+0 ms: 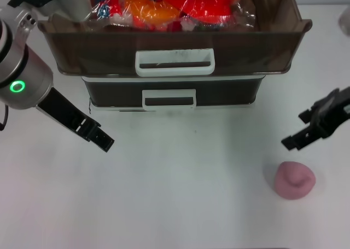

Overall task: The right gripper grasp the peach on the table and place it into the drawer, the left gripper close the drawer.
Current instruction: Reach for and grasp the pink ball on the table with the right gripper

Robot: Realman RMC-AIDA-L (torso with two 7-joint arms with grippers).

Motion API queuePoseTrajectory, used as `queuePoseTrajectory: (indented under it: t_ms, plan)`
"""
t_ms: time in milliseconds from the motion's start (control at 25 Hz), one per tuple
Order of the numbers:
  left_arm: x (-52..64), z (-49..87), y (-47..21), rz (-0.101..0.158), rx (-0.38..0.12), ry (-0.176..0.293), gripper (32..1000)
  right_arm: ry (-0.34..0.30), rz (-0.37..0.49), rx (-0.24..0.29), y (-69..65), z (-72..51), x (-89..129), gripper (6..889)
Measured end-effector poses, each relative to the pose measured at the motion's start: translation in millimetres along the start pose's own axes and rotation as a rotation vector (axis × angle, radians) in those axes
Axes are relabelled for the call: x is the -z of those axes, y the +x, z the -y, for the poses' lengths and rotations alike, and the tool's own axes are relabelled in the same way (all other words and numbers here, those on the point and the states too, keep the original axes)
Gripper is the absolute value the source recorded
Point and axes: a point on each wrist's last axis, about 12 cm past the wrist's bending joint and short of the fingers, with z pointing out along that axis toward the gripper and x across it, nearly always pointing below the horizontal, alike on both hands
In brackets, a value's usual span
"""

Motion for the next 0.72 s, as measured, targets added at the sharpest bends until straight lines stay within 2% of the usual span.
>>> queuePoseTrajectory:
  t_ms: [200,480,720]
  plan:
    - [1.0,-1.4,1.2,0.004,0.007,-0.003,866,-0.007,-0.047,0.028,5.9,-6.4,-13,846]
    - [1.5,-0.5,0.2,0.005,0.0,-0.005,866,0.035,-0.129,0.053,12.4,-7.3,-30,829]
    - [1.9,-0.1,-0.4,0.007,-0.002,-0.006,867,0.015,-0.172,0.044,20.9,-6.9,-50,815]
